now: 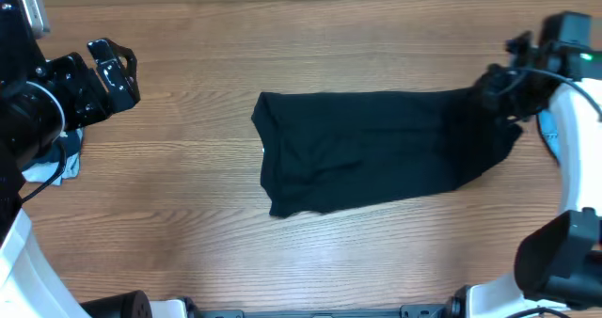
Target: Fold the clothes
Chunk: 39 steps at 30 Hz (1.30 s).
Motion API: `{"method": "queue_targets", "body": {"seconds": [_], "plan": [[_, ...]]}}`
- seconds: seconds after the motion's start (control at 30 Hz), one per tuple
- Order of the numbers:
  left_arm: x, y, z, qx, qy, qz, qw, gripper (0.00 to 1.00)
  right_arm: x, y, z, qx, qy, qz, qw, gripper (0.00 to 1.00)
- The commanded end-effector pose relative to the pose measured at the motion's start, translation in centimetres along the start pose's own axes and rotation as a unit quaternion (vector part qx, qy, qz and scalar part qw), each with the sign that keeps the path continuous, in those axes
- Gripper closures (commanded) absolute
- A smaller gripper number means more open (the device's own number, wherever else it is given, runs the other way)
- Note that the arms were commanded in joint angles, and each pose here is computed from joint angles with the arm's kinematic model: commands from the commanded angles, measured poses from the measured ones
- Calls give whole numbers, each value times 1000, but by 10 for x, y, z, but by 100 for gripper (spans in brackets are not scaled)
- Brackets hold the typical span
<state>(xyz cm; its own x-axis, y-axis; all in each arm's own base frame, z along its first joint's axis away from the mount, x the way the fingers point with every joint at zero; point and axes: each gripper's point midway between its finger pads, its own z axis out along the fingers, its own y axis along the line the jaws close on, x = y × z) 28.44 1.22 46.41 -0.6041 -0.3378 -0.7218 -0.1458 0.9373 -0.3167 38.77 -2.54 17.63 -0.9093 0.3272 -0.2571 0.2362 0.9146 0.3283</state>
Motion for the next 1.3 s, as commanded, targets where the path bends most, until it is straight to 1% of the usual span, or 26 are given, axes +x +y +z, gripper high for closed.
{"method": "queue_targets", "body": {"seconds": [0.0, 0.07, 0.2, 0.53, 0.7, 0.93, 1.1, 1.13, 1.17, 1.2, 1.23, 1.27], "plan": [[0, -3, 0, 7, 0, 7, 1000, 0, 6, 50, -8, -23, -11, -53, 998, 96], [0, -3, 0, 7, 0, 7, 1000, 0, 15, 72, -3, -32, -2, -74, 997, 96], [0, -3, 0, 7, 0, 7, 1000, 0, 41, 131, 8, -60, 15, -124, 990, 96], [0, -3, 0, 7, 0, 8, 1000, 0, 90, 230, 23, -121, 18, -213, 969, 96], [0, -3, 0, 7, 0, 7, 1000, 0, 112, 259, 47, -134, 36, -233, 962, 96], [0, -3, 0, 7, 0, 7, 1000, 0, 154, 277, 92, -122, 91, -266, 952, 96], [0, -3, 0, 7, 0, 7, 1000, 0, 179, 299, 109, -134, 99, -295, 941, 96], [0, -3, 0, 7, 0, 7, 1000, 0, 179, 301, 112, -136, 98, -297, 940, 89], [0, -3, 0, 7, 0, 7, 1000, 0, 180, 302, 116, -138, 98, -298, 939, 73], [0, -3, 0, 7, 0, 7, 1000, 0, 180, 304, 116, -141, 96, -299, 939, 61], [0, -3, 0, 7, 0, 7, 1000, 0, 178, 306, 115, -145, 91, -300, 938, 52], [0, -3, 0, 7, 0, 8, 1000, 0, 175, 311, 113, -151, 83, -302, 938, 47]]}}
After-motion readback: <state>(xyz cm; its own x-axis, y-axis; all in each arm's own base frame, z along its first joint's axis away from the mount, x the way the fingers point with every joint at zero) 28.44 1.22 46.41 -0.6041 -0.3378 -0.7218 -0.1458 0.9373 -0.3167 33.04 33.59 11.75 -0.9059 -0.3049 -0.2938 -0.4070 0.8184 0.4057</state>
